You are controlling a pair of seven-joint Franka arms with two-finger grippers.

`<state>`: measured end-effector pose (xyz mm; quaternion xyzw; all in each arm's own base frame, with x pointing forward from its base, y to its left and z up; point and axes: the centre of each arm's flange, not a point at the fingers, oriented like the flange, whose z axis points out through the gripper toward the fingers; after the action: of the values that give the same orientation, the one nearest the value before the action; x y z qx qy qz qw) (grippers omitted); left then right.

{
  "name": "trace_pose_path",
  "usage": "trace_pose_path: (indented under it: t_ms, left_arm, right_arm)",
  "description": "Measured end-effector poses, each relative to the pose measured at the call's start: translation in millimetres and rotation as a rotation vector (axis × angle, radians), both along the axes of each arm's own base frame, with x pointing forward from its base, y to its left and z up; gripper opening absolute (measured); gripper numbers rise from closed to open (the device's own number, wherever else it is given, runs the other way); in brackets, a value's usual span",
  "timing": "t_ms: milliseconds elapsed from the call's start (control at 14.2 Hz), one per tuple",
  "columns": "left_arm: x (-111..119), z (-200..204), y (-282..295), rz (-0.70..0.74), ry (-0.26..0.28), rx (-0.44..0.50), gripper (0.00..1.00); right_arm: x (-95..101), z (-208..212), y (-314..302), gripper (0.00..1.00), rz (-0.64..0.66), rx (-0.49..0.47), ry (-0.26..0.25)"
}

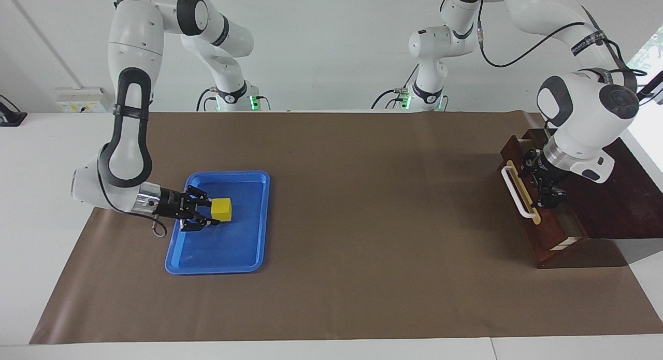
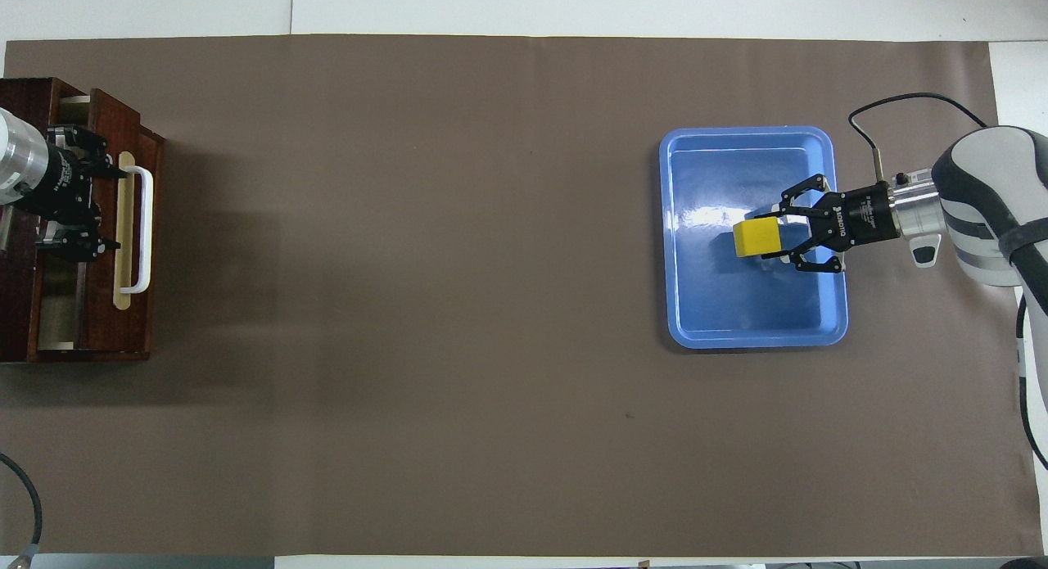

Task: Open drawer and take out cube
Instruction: 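Lower the cube into the tray while the left gripper pushes the drawer shut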

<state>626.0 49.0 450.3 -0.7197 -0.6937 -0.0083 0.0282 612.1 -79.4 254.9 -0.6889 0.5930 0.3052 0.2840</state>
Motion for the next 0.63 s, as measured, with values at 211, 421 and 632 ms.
trace_pose_path:
  t_ms: [211, 421, 632]
  left_arm:
    - [-0.2, -0.6, 8.8, -0.01, -0.004, 0.019, 1.0]
    - [0.1, -1.0, 6.0, -0.052, 0.002, 0.09, 1.0]
    - [0.7, -0.7, 2.3, -0.085, 0.005, 0.14, 1.0]
  right_arm:
    - [0.2, -1.5, -1.0, 0.55, 0.002, -0.012, -0.003]
    - [1.8, -3.6, -1.4, 0.55, -0.01, -0.032, -0.015]
    - [1.7, -6.5, -0.1, 0.55, -0.015, -0.043, -0.018]
